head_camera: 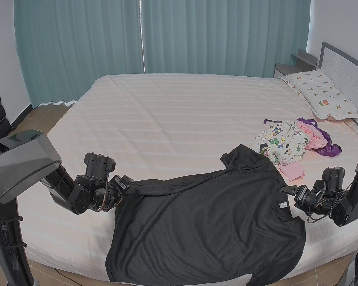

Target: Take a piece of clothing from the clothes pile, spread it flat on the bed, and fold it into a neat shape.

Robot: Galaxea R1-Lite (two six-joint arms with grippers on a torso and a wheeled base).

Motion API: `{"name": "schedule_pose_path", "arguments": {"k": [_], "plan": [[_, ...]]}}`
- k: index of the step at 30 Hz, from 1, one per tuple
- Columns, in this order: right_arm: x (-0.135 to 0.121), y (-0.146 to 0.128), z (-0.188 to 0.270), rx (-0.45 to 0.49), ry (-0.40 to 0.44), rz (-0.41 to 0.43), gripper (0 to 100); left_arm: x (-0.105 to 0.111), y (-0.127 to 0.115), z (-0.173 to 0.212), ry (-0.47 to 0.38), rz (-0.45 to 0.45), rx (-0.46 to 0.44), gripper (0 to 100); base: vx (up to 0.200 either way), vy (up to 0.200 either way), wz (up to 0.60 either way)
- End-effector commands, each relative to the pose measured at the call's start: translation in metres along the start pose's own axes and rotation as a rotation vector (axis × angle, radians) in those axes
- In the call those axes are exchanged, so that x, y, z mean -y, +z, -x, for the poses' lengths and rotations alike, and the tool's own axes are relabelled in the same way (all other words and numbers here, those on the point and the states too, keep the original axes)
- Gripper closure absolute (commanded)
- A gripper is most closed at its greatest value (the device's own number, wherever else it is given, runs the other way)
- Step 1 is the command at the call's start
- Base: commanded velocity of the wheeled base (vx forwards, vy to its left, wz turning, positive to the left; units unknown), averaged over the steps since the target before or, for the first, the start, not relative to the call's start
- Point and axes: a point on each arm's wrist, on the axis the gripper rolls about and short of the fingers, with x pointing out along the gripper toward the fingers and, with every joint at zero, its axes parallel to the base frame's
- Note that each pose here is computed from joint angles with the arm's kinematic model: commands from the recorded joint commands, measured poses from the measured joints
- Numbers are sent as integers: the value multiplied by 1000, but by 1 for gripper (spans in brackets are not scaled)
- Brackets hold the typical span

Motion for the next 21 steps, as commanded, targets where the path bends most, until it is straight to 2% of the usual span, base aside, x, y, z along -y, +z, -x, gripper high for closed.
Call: {"name": "schedule_pose_path", "arguments": {"k": [1, 5, 6, 10, 14, 21], "plan": [[0, 0, 0, -2, -1, -1, 0, -1, -3, -25, 25, -1, 17, 0, 0, 0, 0], [1, -1, 0, -3, -2, -1, 0, 7, 4, -37, 10, 6, 56, 0, 0, 0, 0], [1, -1, 0, -3, -2, -1, 0, 8, 5, -38, 8, 5, 55, 100, 0, 0, 0], [1, -1, 0, -4, -3, 0, 0, 12, 6, -57, 48, -5, 38, 100, 0, 0, 0], [1, -1, 0, -4, -3, 0, 0, 18, 20, -69, 86, 8, 62, 100, 0, 0, 0], [1, -2, 0, -6, -5, -1, 0, 19, 47, -69, 84, 50, 106, 100, 0, 0, 0]]}}
